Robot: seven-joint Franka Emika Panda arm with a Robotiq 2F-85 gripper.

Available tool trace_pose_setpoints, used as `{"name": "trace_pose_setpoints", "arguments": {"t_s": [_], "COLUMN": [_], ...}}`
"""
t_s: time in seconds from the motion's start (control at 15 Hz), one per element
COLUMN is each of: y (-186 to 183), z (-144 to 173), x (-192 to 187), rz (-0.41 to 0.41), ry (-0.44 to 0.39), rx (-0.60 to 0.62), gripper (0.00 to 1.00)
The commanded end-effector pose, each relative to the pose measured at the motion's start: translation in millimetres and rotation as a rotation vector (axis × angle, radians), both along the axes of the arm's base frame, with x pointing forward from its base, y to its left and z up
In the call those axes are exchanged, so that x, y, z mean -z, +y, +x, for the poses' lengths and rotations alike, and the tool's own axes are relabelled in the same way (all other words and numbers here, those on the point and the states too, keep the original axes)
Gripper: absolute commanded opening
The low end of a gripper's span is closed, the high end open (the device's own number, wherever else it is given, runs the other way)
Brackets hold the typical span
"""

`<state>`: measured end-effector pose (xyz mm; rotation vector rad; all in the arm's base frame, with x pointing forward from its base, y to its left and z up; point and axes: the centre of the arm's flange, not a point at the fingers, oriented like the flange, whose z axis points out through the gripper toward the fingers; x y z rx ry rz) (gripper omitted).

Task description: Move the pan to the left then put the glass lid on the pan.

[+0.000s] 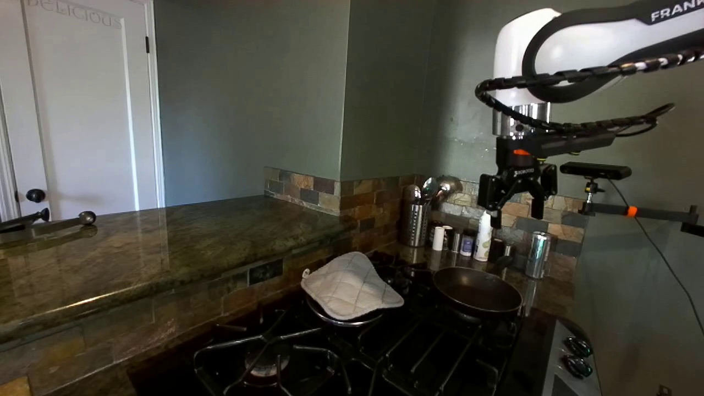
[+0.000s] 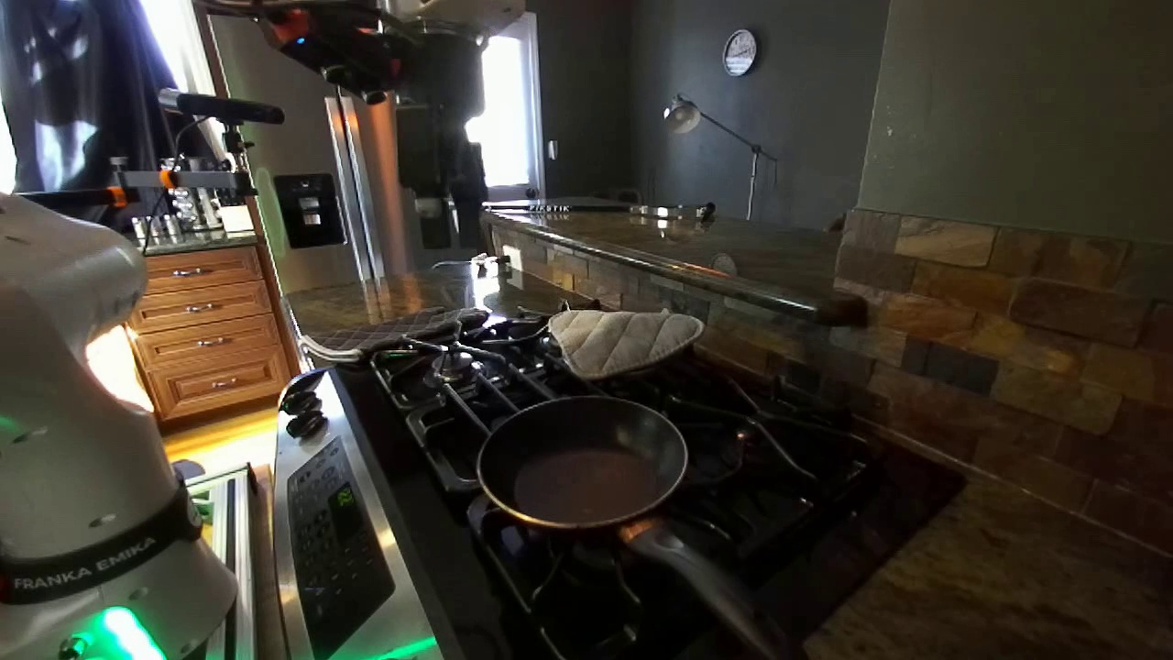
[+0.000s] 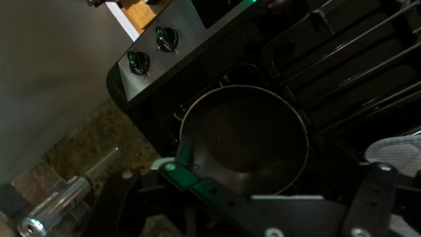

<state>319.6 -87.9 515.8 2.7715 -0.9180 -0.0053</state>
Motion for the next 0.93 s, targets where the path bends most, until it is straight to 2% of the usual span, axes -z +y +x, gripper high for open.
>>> {"name": "trace_pose_setpoints", "arguments": {"t_s": [0.0,0.2,0.27,0.4,0.6,0.73,0.87], "y": [-54.6,-100.2,-79.4,-89.2,-82.6,-100.2,-115.5], "z": [-5.8,-6.9,-10.2,-11.1,-8.2,2.0,4.6], "x": [40.0,59.8,38.8,43.9,40.9,58.4,69.4], "rz": [0.008,0.029,0.036,0.042,0.033,0.003,0.022], "ry": [-0.048,-0.151,-0.11,-0.112,-0.115,-0.114,-0.132], "rx": [0.196,0.337,0.254,0.266,0.249,0.422,0.528], "gripper": [1.0,1.0,1.0,1.0,1.0,1.0,1.0]}}
